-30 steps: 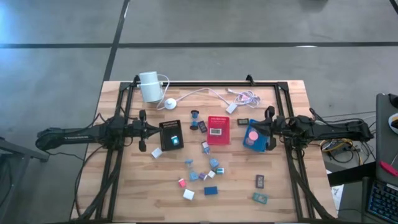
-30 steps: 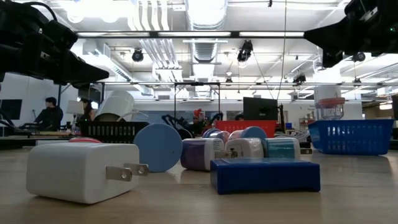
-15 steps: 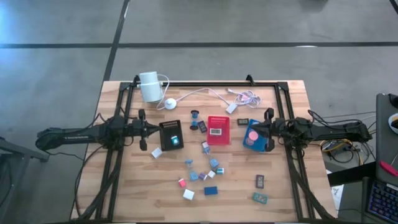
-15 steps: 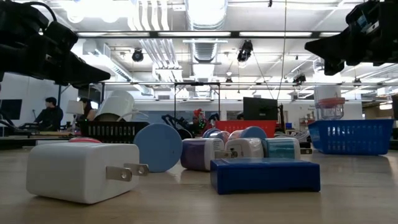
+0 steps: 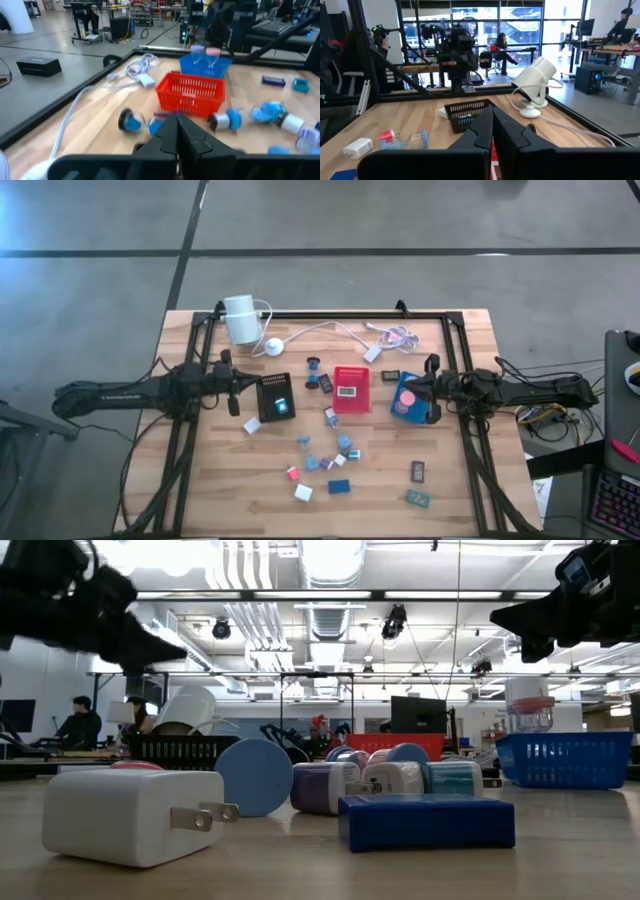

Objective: Pick & Place Office items
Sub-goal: Put the top dark blue digital clock into the red bin

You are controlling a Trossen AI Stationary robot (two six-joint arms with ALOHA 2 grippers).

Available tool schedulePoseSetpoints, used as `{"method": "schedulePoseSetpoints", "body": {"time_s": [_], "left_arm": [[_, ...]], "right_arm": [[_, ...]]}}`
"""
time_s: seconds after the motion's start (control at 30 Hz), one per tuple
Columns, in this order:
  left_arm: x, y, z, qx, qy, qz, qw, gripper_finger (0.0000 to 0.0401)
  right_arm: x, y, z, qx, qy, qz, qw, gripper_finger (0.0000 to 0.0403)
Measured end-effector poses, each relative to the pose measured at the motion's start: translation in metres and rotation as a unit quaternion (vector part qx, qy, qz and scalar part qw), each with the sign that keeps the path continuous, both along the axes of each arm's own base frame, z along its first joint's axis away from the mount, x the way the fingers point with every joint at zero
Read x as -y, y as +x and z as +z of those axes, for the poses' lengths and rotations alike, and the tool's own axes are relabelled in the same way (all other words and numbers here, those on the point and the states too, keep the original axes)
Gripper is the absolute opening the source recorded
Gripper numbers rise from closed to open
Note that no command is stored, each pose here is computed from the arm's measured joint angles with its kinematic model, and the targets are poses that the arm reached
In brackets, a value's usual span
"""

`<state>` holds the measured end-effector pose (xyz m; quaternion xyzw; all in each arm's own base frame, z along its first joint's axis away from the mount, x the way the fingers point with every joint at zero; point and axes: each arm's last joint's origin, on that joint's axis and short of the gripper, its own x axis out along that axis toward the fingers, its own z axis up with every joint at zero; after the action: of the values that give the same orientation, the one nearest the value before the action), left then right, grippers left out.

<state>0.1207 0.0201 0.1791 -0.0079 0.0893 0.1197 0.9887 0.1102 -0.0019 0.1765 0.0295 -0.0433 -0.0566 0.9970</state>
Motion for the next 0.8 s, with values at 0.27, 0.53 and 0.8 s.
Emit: {"method": "schedulePoseSetpoints", "body": {"time_s": [0.27, 0.53, 0.8], "left_arm": [[-0.006, 0.044, 0.06, -0.112, 0.023, -0.016, 0.993, 0.0005], [-0.017, 0.119, 0.081, -0.229, 0.072, -0.051, 0.969, 0.0024], [-0.024, 0.186, 0.055, -0.359, 0.121, -0.147, 0.914, 0.0087]], "right_arm": [[0.0, 0.0, 0.0, 0.001, 0.0, 0.001, 1.0, 0.0008], [0.0, 0.0, 0.0, 0.001, 0.009, 0.002, 1.0, 0.0008], [0.0, 0.0, -0.004, -0.021, 0.016, 0.002, 1.0, 0.0008]]}}
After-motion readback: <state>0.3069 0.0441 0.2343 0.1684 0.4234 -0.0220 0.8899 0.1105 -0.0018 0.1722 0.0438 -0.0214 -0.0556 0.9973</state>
